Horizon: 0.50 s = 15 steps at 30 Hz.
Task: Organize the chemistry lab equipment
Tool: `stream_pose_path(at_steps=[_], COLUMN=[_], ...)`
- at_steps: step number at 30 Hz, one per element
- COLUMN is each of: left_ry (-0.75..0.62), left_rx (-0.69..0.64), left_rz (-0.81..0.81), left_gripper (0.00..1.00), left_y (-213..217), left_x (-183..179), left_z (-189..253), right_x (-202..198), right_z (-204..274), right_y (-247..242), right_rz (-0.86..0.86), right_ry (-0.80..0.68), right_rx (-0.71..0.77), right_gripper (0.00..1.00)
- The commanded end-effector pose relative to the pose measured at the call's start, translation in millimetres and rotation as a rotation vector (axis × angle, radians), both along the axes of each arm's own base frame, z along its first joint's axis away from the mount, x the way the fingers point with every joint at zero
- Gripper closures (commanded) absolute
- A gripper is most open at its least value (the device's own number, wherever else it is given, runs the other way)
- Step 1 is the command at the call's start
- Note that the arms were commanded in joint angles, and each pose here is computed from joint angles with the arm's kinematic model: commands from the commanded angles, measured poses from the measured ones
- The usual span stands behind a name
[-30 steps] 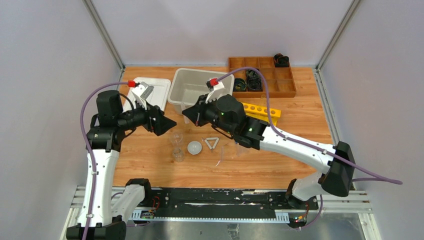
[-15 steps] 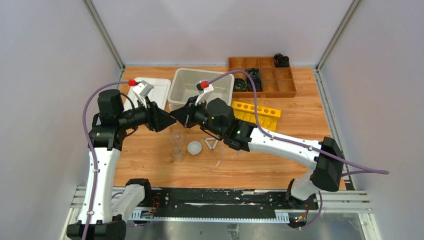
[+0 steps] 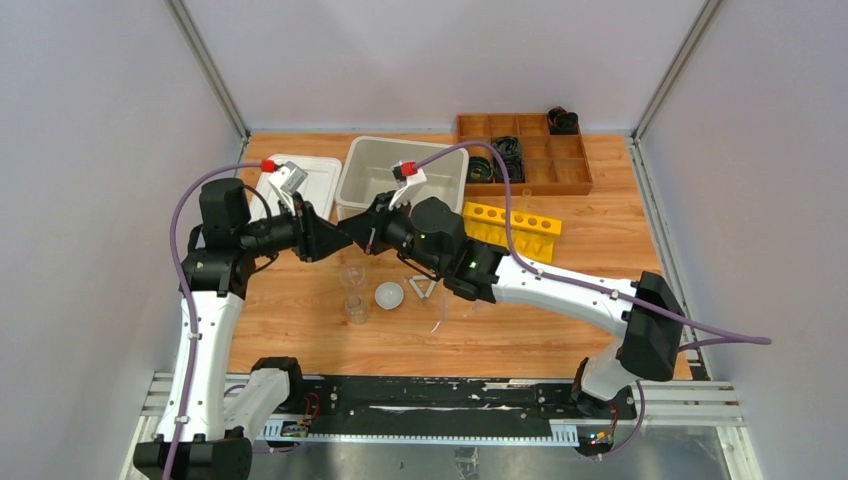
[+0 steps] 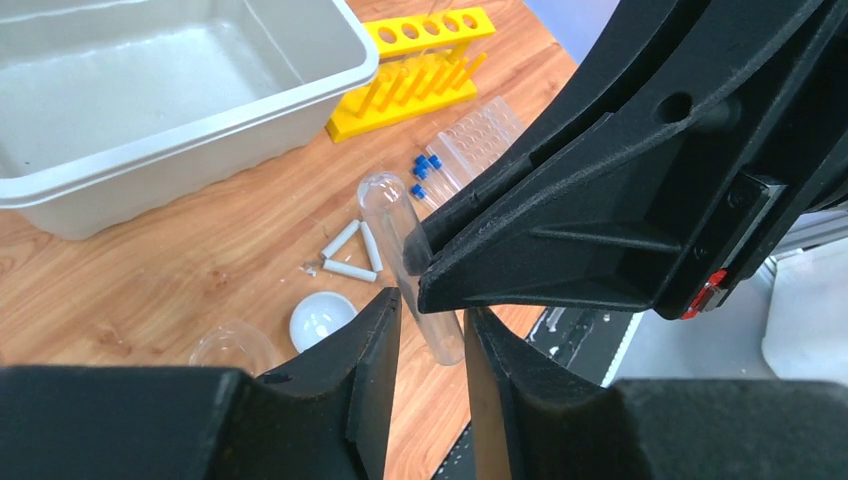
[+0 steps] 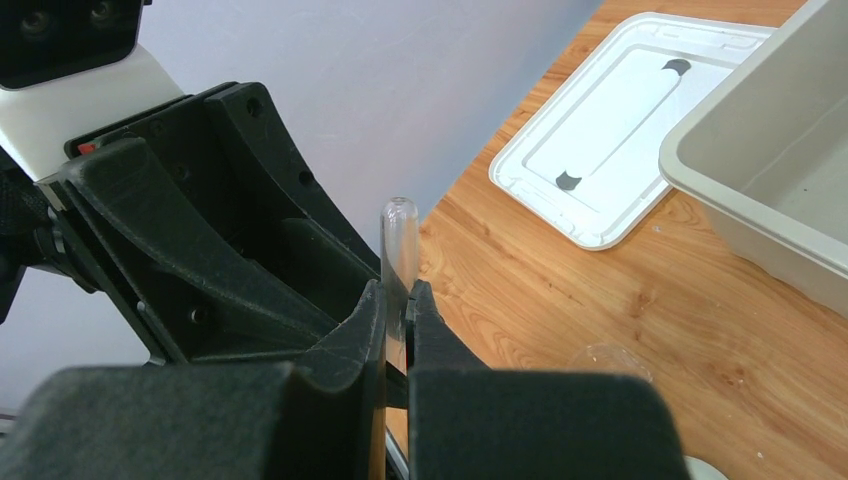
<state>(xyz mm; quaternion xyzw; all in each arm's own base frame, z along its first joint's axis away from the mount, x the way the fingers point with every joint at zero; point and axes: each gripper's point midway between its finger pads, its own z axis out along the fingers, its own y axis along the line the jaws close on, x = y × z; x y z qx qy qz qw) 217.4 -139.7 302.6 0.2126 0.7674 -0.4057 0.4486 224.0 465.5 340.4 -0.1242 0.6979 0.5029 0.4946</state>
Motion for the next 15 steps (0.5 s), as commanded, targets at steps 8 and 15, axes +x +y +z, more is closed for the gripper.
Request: stream_pose_path(at_steps=[8,15], left_ry=[0.026,-0.041], left_rx=[-0.012,0.025], left_rz=[-0.019,-0.024], left_gripper=[0.89,1.00], left_y=[-2,1], left_x=[-1,-2], left_z=[-10,-9], right_x=[-11,-1], right_z=[44,33], right_y=[6,1], right_rz=[0.023,-0.012], right_ry=[-0.049,0.024], right_rx=[0.121,-0.018], right_gripper=[1.00,0.59])
